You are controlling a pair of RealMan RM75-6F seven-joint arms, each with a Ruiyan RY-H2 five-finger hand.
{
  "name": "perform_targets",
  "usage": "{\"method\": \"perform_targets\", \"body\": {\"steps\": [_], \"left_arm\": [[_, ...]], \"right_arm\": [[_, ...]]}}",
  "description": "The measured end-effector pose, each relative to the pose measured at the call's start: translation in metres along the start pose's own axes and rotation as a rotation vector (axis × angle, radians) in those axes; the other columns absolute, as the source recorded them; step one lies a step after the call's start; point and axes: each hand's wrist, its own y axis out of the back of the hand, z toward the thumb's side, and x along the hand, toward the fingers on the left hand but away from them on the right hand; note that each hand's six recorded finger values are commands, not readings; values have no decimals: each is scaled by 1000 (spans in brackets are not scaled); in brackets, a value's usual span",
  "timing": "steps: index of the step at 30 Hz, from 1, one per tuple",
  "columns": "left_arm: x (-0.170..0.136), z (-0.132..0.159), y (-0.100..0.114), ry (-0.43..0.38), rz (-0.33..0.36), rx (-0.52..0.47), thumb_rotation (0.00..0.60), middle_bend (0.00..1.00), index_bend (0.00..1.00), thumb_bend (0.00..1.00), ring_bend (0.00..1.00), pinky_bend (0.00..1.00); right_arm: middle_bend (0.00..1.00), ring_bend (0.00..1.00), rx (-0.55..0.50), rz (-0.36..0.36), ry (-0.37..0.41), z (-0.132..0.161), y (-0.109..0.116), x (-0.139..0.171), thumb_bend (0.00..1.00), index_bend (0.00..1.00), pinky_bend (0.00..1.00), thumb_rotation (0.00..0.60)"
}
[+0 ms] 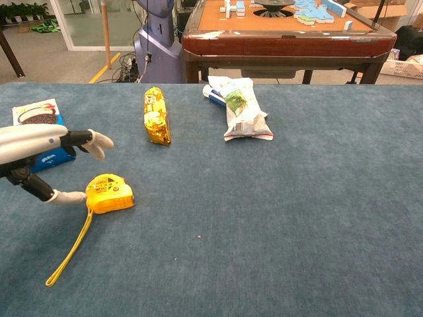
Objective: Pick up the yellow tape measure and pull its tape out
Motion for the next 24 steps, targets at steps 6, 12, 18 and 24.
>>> {"method": "perform_targets", "body": {"steps": [6, 12, 18, 24], "left_arm": [[19, 13, -11, 11, -17, 29, 600, 178, 104, 239, 129, 170], [32, 16, -21, 41, -32, 59, 600, 178, 103, 239, 117, 170], [40, 8, -32, 83, -47, 85, 600, 166, 95, 239, 103, 170], [45, -4, -37, 117, -59, 113, 600, 166, 95, 239, 102, 170]], "right_arm": [[365, 241, -6, 4, -16, -7, 3, 6, 365, 455, 286, 600], [365, 237, -9, 10, -32, -13, 4, 10, 364, 455, 286, 600], [365, 225, -6, 11, -36, -14, 5, 11, 364, 455, 286, 600], [365, 221, -9, 10, -38, -14, 5, 13, 365, 455, 286, 600]]}}
